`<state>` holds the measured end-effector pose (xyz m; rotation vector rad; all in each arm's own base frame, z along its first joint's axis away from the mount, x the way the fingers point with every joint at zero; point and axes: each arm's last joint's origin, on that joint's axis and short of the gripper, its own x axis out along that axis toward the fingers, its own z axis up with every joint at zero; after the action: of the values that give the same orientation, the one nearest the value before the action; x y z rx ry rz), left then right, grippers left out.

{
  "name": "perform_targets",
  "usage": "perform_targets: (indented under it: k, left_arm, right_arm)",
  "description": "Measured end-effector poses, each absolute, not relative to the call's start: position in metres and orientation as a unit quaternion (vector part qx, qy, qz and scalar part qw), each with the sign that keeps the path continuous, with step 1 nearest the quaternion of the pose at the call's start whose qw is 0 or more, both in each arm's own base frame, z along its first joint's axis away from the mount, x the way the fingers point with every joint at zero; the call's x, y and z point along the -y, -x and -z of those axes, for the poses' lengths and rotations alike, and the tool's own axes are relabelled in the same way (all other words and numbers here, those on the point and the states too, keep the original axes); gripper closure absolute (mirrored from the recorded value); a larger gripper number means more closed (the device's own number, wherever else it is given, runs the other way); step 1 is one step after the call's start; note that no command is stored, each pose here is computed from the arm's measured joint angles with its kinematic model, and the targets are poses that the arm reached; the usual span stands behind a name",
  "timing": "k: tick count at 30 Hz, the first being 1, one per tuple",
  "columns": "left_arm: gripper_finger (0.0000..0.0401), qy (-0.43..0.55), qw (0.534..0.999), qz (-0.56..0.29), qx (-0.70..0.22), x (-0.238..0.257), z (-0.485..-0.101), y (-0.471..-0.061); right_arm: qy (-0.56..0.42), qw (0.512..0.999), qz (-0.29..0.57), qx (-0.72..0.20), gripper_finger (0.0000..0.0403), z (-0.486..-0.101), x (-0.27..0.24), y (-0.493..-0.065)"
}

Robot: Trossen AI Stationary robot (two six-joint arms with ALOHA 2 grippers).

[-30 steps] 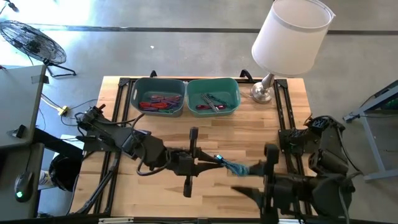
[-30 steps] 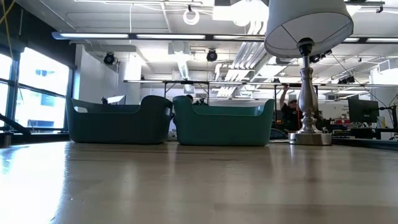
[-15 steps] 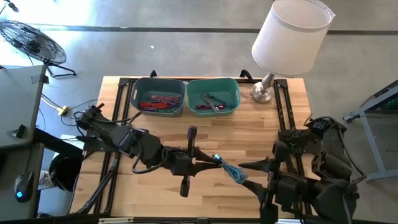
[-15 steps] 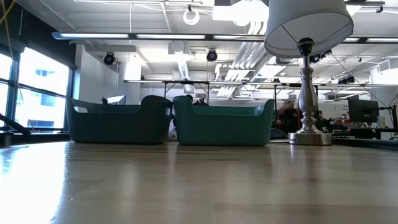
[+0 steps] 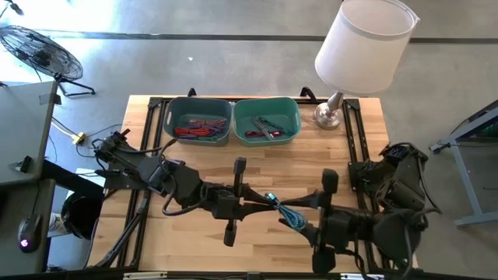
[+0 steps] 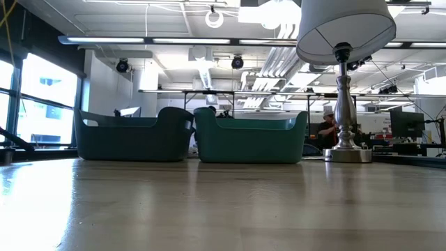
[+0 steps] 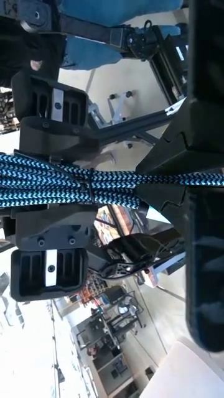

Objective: Pick & Place USB Port
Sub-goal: Put the black and blue charger cable into the green bin

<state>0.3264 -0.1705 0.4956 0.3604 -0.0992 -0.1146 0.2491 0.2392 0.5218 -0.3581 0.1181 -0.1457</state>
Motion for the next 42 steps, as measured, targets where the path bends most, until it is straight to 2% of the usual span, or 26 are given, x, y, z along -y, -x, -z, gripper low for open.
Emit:
perform_targets:
  k: [3,5,9,10,21,29,32,37,42]
  left_arm:
    - [0.0395,-0.180,0.980,0.063,0.049,0.171,-0.495,-0.326]
    - [0.0395,-0.181,0.980,0.064,0.047,0.171,-0.495,-0.326]
    - [0.0386,-0.186,0.979,0.071,0.036,0.171,-0.492,-0.326]
    - [0.0379,-0.187,0.979,0.076,0.035,0.172,-0.492,-0.326]
    - [0.0296,-0.206,0.976,0.064,0.018,0.163,-0.499,-0.313]
    - [0.0278,-0.259,0.962,-0.017,-0.083,0.128,-0.515,-0.249]
    - [0.0278,-0.256,0.959,-0.051,-0.109,0.117,-0.521,-0.219]
    - [0.0277,-0.250,0.957,-0.075,-0.125,0.107,-0.526,-0.180]
    - [0.0277,-0.259,0.951,-0.082,-0.146,0.100,-0.524,-0.154]
  right_arm:
    - [0.173,0.982,0.055,-0.057,0.0262,-0.522,-0.236,-0.254]
    - [0.172,0.982,0.046,-0.056,0.0284,-0.522,-0.235,-0.256]
    - [0.184,0.980,0.041,-0.061,0.0371,-0.521,-0.234,-0.257]
    - [0.192,0.979,0.040,-0.062,0.0381,-0.521,-0.234,-0.257]
    - [0.175,0.980,0.065,-0.068,0.0383,-0.519,-0.234,-0.254]
    - [0.217,0.962,0.141,-0.091,0.0383,-0.520,-0.227,-0.237]
    - [0.211,0.959,0.162,-0.096,0.0383,-0.531,-0.201,-0.223]
    - [0.134,0.963,0.203,-0.116,0.0383,-0.547,-0.130,-0.206]
    - [0.083,0.952,0.235,-0.176,0.0383,-0.541,-0.071,-0.215]
